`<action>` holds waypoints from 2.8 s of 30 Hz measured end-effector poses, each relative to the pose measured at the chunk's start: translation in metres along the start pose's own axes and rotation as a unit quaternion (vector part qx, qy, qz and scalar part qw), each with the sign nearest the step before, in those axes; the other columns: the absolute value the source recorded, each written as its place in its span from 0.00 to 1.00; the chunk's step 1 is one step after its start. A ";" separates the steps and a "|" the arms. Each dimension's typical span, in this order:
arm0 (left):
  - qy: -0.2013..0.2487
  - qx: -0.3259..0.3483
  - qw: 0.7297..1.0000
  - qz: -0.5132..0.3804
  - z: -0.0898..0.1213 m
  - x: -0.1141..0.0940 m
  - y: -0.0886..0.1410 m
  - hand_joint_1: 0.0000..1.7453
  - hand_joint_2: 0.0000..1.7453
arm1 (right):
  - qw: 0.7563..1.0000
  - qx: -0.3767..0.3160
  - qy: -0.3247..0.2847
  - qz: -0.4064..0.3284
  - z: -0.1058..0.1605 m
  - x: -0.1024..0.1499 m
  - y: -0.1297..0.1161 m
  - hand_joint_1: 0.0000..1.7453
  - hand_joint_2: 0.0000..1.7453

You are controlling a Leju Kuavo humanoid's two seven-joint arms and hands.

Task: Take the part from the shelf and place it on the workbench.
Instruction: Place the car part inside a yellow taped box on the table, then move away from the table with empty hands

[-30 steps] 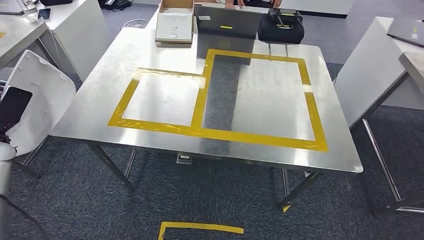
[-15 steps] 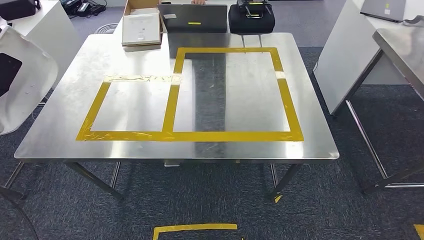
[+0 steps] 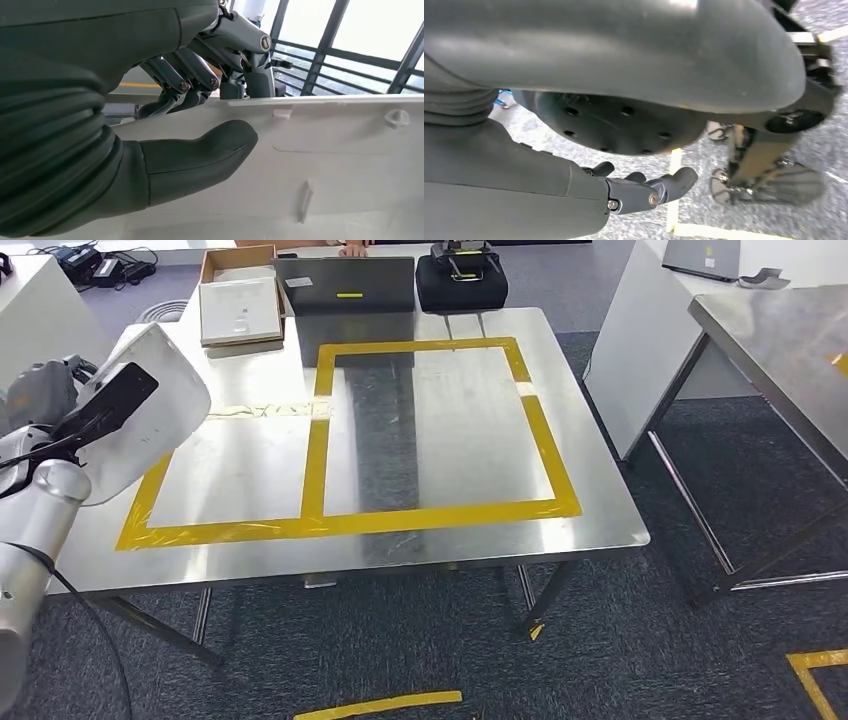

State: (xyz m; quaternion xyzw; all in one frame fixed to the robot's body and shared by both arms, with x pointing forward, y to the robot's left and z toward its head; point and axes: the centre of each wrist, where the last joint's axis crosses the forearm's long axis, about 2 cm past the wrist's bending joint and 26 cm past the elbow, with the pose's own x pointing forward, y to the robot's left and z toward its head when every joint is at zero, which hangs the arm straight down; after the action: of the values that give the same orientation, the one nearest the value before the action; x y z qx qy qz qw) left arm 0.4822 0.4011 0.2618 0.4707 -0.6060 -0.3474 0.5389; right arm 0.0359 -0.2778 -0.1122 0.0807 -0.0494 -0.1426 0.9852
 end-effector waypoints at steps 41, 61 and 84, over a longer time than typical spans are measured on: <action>-0.156 0.239 0.958 -0.036 -0.054 0.057 0.170 0.00 0.00 | 1.000 0.003 -0.015 0.013 0.001 0.002 -0.006 0.00 0.00; -0.300 0.402 0.838 -0.216 -0.030 0.121 0.199 0.00 0.00 | 1.000 -0.014 -0.019 0.006 0.002 0.009 -0.014 0.00 0.00; -0.309 0.385 0.831 -0.256 -0.040 0.145 0.200 0.00 0.00 | 1.000 -0.019 -0.012 -0.003 0.002 0.007 -0.015 0.00 0.00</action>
State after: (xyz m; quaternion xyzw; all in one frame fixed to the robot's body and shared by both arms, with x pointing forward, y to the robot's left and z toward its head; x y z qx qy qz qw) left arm 0.4856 0.3308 0.5013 0.6465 -0.6836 -0.3387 -0.0090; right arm 0.0384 -0.2944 -0.1122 0.0606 -0.0587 -0.1479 0.9854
